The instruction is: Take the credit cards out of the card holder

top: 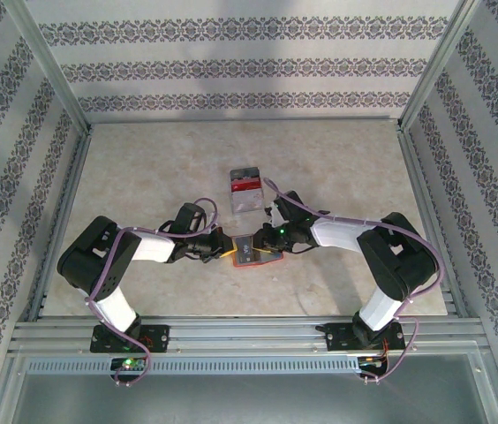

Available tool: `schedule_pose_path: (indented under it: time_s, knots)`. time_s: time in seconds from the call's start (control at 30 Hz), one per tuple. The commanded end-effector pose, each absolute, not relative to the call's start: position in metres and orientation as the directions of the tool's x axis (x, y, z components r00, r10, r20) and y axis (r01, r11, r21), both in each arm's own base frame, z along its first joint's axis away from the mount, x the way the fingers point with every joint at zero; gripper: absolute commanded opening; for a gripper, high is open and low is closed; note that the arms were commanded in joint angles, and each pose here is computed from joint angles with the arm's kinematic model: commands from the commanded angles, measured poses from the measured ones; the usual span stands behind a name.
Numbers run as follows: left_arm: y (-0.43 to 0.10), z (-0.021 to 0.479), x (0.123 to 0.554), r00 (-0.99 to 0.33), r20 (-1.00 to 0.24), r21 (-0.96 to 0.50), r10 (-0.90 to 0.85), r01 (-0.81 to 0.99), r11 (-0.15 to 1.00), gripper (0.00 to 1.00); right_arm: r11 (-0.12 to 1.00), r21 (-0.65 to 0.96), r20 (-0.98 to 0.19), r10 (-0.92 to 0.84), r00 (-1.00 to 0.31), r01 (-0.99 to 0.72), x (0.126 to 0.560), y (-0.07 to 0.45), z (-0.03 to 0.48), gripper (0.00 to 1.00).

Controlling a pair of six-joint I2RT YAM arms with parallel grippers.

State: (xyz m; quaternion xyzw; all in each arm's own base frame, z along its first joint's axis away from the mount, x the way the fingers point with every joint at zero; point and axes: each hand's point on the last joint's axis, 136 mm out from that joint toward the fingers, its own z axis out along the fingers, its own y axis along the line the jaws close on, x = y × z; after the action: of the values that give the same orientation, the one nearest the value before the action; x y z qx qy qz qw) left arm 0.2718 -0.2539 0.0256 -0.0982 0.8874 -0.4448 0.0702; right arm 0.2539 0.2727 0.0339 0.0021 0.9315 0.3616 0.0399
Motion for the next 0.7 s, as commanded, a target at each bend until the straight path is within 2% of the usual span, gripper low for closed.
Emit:
schedule_pose_path:
  time_s: [0.0, 0.37, 0.67]
  knots:
    - [-0.247, 0.013, 0.268, -0.969, 0.006, -0.777, -0.247, -0.160, 0.609, 0.04, 0.755, 0.656, -0.054, 0.054, -0.997, 0.006, 0.252, 0.264, 0.023, 0.21]
    - [-0.248, 0.009, 0.267, -0.970, 0.021, -0.772, -0.244, -0.171, 0.613, 0.04, 0.692, 0.722, -0.022, 0.033, -0.999, 0.007, 0.252, 0.272, 0.021, 0.24]
    - [-0.248, 0.007, 0.268, -0.970, 0.025, -0.771, -0.242, -0.173, 0.613, 0.04, 0.647, 0.762, -0.003, 0.012, -1.000, 0.005, 0.248, 0.278, 0.018, 0.23]
